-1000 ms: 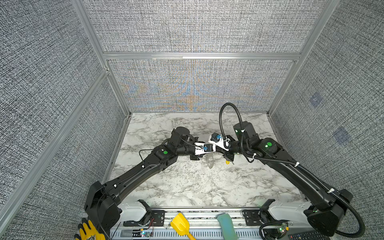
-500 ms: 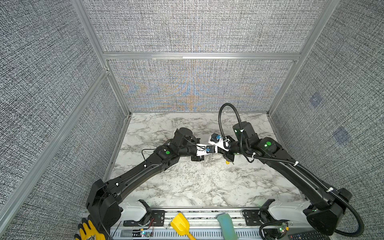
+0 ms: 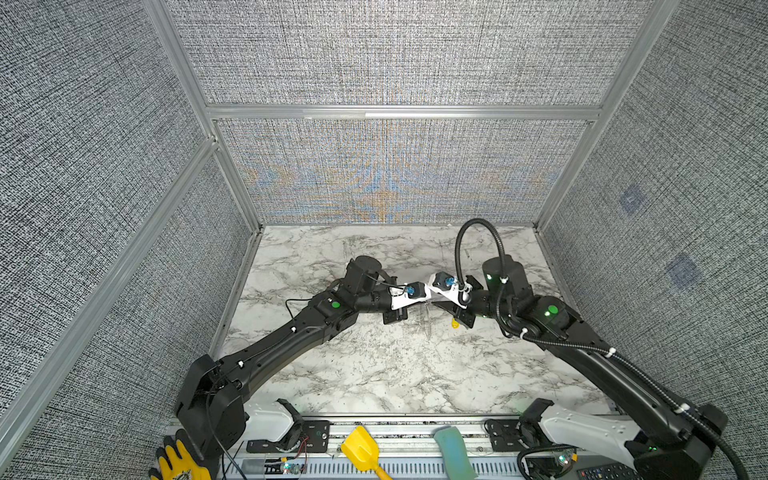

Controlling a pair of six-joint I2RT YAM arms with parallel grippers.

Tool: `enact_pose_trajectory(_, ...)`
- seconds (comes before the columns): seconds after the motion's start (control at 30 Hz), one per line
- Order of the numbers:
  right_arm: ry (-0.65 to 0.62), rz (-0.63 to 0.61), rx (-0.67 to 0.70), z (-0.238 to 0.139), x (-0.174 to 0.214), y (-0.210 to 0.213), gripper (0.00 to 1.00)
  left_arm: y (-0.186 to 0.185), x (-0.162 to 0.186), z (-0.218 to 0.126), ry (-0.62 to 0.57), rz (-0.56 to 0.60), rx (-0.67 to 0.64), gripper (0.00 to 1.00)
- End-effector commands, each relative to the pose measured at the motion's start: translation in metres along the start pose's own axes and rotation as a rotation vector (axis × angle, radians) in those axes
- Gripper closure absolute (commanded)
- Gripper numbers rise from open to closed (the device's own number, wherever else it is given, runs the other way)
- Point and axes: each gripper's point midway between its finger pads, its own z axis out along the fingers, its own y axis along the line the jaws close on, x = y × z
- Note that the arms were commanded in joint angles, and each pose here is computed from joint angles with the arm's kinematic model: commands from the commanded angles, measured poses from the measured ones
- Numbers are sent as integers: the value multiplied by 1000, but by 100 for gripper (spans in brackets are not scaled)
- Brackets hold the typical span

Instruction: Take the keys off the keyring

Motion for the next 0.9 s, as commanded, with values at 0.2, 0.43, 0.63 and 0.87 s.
enact_pose_trajectory(0.2,-87,13,17,-2,-4,4,63,10,-45,-14,-273,-101,-26,100)
enact_pose_trajectory(0.43,-102,24,10,5,-5,4,61,12,-55,-21,-372,-134,-44,100)
enact_pose_trajectory(0.63,-139,32,7,10,-12,3,62,13,-56,-22,-399,-146,-42,100)
enact_pose_trajectory(0.87,-182,37,52,12,-21,-6,63,12,-53,-21,-393,-152,-42,100)
